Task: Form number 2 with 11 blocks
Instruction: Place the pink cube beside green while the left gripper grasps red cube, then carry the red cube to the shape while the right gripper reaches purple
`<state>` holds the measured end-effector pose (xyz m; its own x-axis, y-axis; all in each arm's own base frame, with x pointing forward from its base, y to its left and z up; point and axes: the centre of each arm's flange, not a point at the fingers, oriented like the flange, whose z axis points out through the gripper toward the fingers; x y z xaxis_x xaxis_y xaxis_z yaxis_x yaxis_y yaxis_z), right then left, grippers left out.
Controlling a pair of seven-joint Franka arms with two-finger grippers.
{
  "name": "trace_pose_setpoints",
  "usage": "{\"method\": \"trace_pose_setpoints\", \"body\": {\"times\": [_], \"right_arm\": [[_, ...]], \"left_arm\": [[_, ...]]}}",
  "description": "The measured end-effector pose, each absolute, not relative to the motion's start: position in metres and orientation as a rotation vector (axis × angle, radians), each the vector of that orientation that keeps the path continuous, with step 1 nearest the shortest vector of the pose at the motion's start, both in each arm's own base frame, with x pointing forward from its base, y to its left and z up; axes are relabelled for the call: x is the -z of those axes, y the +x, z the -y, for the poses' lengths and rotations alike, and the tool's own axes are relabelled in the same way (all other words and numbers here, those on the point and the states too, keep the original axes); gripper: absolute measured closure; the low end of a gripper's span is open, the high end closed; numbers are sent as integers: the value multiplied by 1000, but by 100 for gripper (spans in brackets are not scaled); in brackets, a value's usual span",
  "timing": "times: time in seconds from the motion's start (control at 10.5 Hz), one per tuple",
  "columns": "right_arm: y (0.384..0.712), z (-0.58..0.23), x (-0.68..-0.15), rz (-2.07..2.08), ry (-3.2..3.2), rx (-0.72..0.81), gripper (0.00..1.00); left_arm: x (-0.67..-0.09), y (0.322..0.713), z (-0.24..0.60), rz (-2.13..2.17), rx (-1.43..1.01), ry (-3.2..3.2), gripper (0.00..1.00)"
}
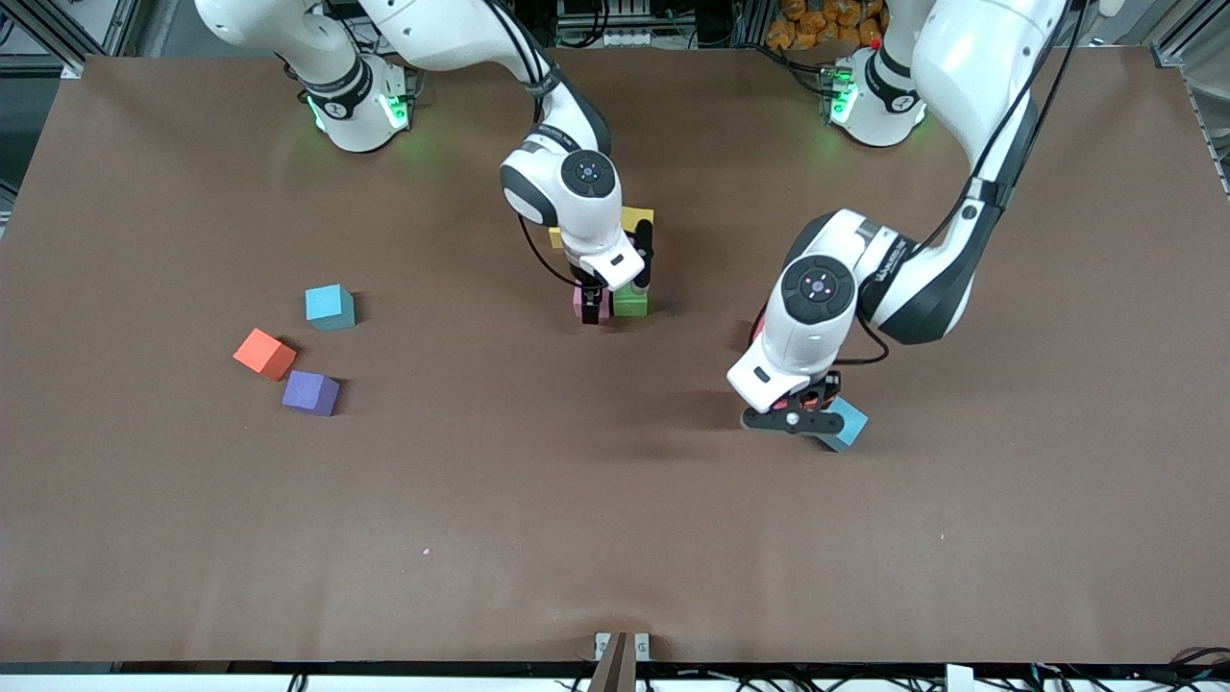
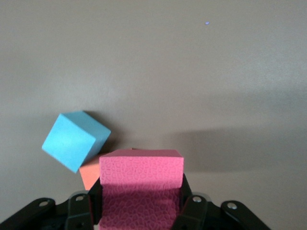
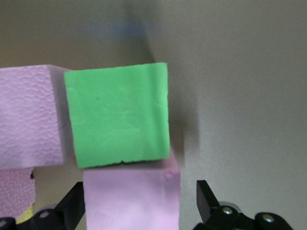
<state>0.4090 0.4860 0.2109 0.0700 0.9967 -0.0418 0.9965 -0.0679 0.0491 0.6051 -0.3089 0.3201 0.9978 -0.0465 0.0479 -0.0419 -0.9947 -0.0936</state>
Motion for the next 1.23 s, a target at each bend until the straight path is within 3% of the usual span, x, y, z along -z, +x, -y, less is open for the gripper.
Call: {"method": "trace_pose_setpoints", "body": {"times": [0.28,0.47,0.95,1.23], "right_arm": [[414,-479,-253,-2074,2262,34,0],[436,-455,-278,-2010,2315,53,0],[555,-295,-288,-1620,2605,76,0],[601,-173,-284,-1344,2763,108,0]], "left_arm": [[-332,588,314,289,26,-3094,44],[-334,568,342,610,-9,-3078,44],[-334,498,431,1413,-97,-2818,44],[-327,427,526,1749,-131,-2629,44]]}}
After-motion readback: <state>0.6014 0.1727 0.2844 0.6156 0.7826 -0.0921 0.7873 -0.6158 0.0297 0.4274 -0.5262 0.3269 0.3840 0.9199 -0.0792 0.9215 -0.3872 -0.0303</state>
